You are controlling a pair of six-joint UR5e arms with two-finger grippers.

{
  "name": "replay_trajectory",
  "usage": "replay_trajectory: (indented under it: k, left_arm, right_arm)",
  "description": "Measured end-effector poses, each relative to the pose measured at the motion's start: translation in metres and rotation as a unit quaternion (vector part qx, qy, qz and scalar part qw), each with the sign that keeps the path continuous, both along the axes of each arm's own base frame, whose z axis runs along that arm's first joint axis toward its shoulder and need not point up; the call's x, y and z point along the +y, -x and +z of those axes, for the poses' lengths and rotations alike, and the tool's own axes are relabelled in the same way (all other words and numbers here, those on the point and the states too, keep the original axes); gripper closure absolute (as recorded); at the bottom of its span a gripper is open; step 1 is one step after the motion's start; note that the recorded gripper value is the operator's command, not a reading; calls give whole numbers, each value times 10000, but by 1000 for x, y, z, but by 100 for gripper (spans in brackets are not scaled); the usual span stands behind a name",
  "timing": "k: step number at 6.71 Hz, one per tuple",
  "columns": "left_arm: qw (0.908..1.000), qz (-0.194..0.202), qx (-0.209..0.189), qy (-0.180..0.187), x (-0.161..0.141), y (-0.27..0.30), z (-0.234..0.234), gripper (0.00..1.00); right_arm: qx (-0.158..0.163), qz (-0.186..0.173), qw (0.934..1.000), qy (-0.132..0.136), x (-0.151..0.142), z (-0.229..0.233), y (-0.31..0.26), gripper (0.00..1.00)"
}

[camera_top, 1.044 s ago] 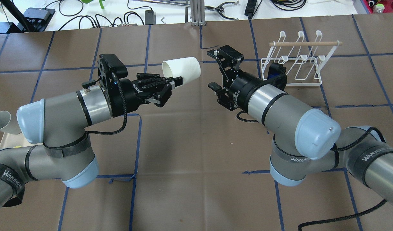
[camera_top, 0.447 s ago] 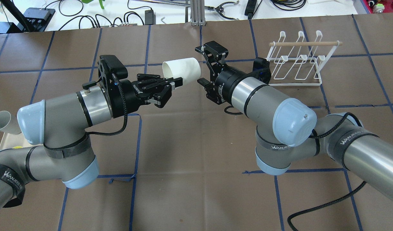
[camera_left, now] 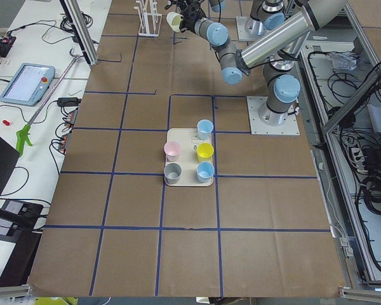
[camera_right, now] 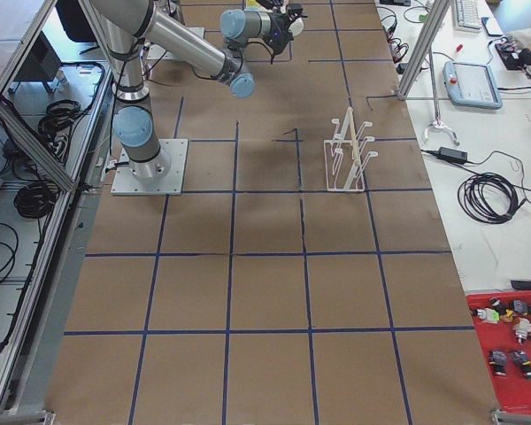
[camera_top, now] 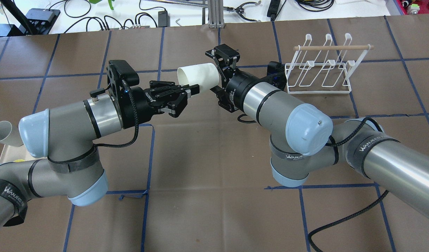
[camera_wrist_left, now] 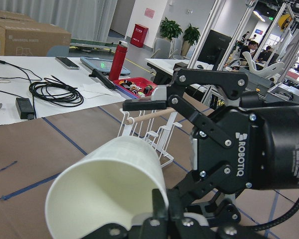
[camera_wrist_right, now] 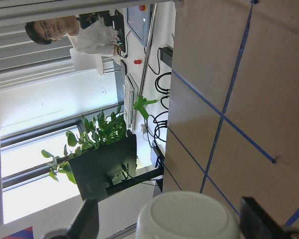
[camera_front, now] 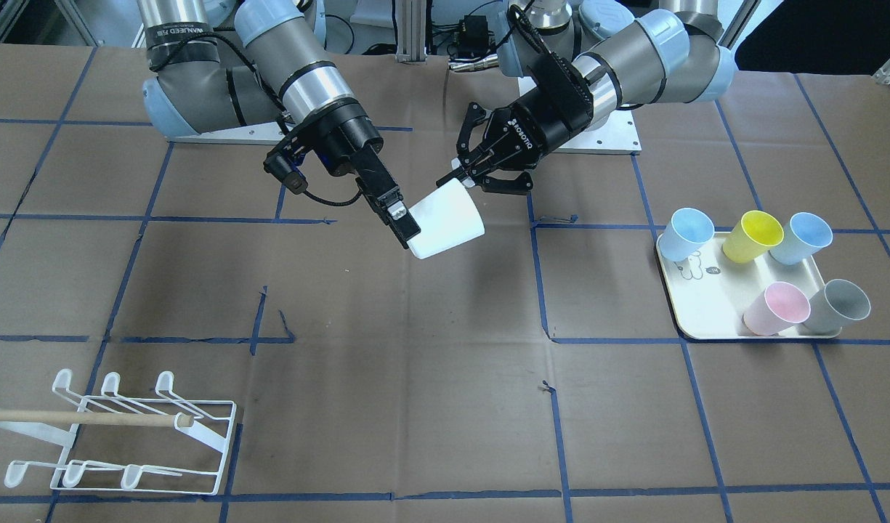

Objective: Transfer IKEA cup to right arm and place on rack

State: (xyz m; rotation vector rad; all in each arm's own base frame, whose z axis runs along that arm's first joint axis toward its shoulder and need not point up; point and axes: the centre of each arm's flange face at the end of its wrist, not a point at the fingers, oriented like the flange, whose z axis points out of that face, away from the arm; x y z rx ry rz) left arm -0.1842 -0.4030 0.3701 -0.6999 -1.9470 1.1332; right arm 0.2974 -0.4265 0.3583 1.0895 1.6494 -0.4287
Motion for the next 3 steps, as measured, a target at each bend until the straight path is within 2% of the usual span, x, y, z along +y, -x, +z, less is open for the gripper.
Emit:
replay_trajectory:
  k: [1,3]
  left_arm:
    - [10000,3,5,-5,0,0,0,100]
    - [10000,8,11,-16,0,0,0,100]
  right_arm:
    - [5,39,10000,-17,0,-2,-5,5]
    - [11,81,10000,-25,1,-3,-9,15]
